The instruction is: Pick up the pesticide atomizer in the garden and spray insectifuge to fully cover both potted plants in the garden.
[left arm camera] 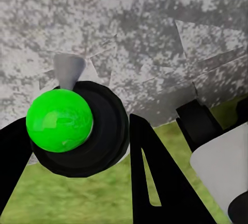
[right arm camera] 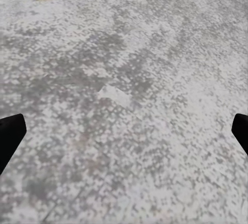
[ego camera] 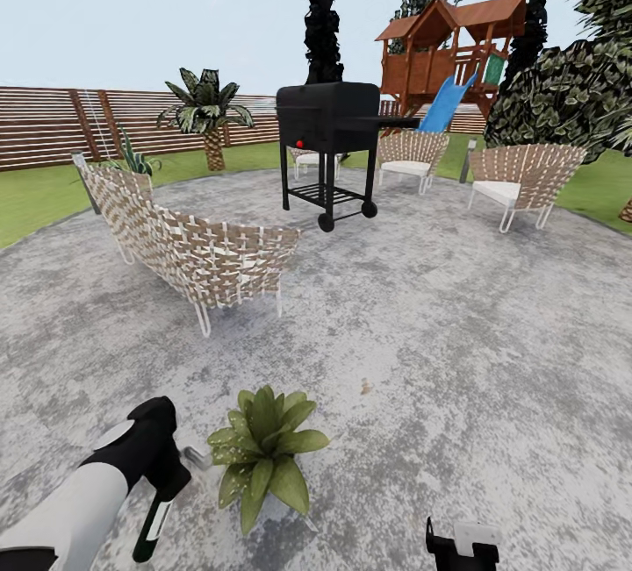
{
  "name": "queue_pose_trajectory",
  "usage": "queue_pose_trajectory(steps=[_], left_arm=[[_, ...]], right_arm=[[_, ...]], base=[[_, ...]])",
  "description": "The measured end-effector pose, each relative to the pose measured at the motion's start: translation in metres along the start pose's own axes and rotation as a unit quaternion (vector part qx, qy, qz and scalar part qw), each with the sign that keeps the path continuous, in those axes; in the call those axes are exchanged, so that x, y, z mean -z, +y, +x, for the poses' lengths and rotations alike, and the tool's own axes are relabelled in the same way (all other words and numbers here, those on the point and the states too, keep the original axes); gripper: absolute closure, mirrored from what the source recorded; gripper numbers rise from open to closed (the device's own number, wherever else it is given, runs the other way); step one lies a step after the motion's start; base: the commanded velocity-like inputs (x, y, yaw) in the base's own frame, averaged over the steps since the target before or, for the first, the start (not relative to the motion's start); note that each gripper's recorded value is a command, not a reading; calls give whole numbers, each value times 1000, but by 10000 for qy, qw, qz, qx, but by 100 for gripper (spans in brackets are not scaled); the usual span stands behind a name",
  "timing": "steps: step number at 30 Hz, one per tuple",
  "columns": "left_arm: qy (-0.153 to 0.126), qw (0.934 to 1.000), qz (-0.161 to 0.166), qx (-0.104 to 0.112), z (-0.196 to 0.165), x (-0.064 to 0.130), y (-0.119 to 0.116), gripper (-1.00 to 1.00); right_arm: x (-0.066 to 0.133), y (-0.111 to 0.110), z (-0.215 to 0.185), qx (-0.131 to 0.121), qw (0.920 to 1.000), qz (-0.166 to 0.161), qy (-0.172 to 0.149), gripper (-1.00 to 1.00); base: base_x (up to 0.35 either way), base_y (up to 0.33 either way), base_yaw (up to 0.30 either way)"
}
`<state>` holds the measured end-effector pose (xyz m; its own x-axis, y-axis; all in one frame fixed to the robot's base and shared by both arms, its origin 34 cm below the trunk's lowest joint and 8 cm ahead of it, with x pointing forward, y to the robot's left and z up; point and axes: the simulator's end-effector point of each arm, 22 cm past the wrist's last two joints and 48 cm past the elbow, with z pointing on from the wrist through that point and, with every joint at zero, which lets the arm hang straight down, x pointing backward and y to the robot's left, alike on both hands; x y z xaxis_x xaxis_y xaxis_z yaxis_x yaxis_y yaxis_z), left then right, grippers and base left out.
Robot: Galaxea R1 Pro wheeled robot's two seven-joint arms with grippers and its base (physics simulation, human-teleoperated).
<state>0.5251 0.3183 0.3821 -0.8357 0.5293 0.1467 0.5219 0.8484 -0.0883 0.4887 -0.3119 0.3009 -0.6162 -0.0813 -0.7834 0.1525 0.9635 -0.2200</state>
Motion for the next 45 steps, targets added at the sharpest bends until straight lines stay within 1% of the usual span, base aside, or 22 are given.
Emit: queue_pose_trajectory(steps=[6,12,16,20,25,32,38,40,45], left_arm=[[-22,10000,25,-5,-2,0,-3,100],[-28,10000,30,-15,-4,0,-5,100],[-19,9999,-100,-15,-4,0,1,100],[-13,9998,-176,8,-2,0,5,100],[-2,9999,-172,12,-1,-1,4,100],[3,9999,-173,4,-2,-1,4,100],[7,9998,-176,2,-1,-1,4,100],[47,9998,-176,-11,1,-3,4,100],[49,9998,-188,-16,1,-3,4,100]], right_arm=[[0,0,0,1,10000,2,0,-100],[0,0,0,0,10000,3,-2,-100],[0,0,0,2,10000,-4,-1,-100],[0,1,0,0,10000,-6,-3,-100],[0,1,0,0,10000,-8,-2,-100],[0,1,0,0,10000,-8,1,-100],[0,2,0,-5,10000,-15,1,-100],[0,2,0,-5,10000,-15,2,-100],[0,1,0,6,10000,-16,-3,-100]], base=[[0,-8,246],[0,-233,44],[9,-270,98],[160,-233,264],[253,-142,277],[31,-13,60],[0,0,244],[0,0,274],[0,-201,86]])
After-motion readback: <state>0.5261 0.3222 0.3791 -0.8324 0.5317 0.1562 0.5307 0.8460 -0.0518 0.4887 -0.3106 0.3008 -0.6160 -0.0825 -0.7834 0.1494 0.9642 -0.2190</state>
